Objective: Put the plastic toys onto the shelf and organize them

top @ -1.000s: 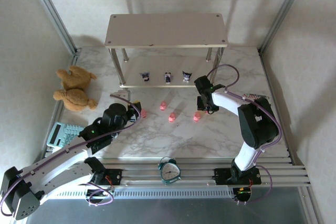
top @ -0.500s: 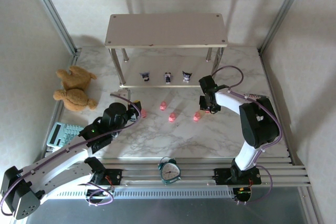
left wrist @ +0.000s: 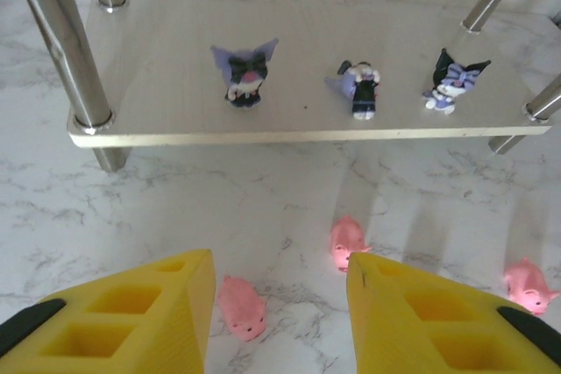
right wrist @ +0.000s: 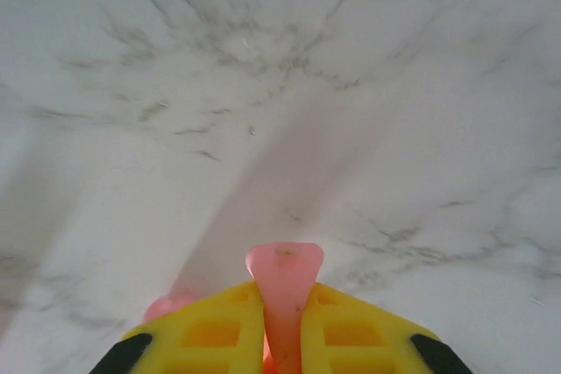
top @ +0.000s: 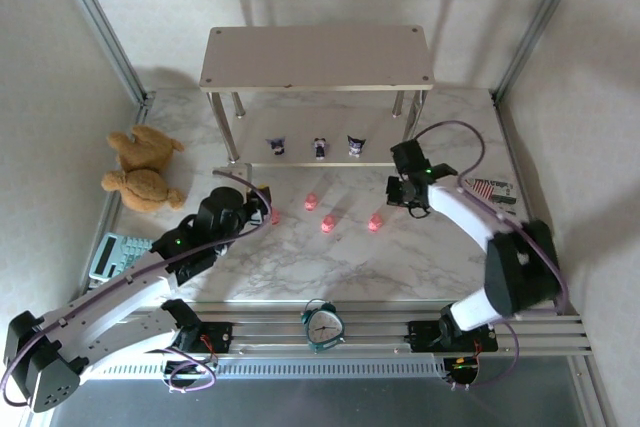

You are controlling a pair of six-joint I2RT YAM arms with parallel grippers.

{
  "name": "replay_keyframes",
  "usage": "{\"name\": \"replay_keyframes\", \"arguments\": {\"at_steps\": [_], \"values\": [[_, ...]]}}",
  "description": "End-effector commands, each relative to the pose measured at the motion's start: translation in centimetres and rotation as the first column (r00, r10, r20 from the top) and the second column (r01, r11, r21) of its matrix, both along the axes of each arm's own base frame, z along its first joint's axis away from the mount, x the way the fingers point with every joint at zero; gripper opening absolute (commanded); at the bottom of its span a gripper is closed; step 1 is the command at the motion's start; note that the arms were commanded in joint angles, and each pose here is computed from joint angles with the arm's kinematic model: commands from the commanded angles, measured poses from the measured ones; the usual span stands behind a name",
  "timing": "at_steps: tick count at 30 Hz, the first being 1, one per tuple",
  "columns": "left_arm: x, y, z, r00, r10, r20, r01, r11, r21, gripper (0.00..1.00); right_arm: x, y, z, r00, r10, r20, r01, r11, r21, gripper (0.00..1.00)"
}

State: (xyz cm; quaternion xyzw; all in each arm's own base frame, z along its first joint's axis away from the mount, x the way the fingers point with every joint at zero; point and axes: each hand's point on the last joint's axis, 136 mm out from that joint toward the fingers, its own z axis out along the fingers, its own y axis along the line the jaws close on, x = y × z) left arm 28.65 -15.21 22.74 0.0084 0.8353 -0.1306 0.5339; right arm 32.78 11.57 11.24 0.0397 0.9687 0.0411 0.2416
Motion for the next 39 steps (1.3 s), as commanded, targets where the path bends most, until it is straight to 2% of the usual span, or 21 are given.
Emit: {"name": "replay_keyframes", "arguments": {"at_steps": [1, 5, 8, 12, 15, 20, 26, 39], "values": [[0.8, 0.3, 4.2, 0.998, 0.016, 0.066, -0.016, 1.000, 0.004, 0.44, -0.2, -0.6, 9.2, 0.985, 0.018, 0.171, -0.023, 0.999, 0.031, 0.13], [1.3, -0.6, 8.2, 0.993, -0.009, 0.122, 0.011, 1.000, -0.020, 0.45, -0.5, -0.6, 19.0, 0.936, 0.055, 0.349, -0.081, 0.995, 0.060, 0.13], [1.8, -1.1, 10.8, 0.986, -0.020, 0.163, 0.025, 0.999, -0.029, 0.46, 0.1, -0.1, 24.6, 0.892, 0.085, 0.445, -0.125, 0.990, 0.061, 0.15], [2.7, -1.7, 13.3, 0.981, -0.027, 0.190, 0.030, 0.999, -0.014, 0.47, 1.8, 0.6, 29.4, 0.850, 0.116, 0.513, -0.155, 0.987, 0.034, 0.15], [3.2, -2.4, 14.4, 0.979, -0.048, 0.199, 0.051, 0.999, -0.010, 0.48, 3.7, 1.3, 31.3, 0.833, 0.135, 0.537, -0.166, 0.986, 0.010, 0.16], [3.7, -2.7, 15.1, 0.976, -0.071, 0.204, 0.077, 0.997, -0.021, 0.49, 7.1, 2.5, 32.8, 0.824, 0.161, 0.544, -0.178, 0.984, -0.022, 0.16], [4.1, -2.1, 14.8, 0.979, -0.071, 0.190, 0.077, 0.997, -0.027, 0.49, 10.3, 3.5, 32.6, 0.827, 0.173, 0.536, -0.174, 0.984, -0.048, 0.16], [4.5, -1.3, 14.0, 0.982, -0.070, 0.176, 0.077, 0.997, -0.029, 0.49, 13.6, 3.5, 29.5, 0.860, 0.165, 0.482, -0.148, 0.986, -0.074, 0.17]]}}
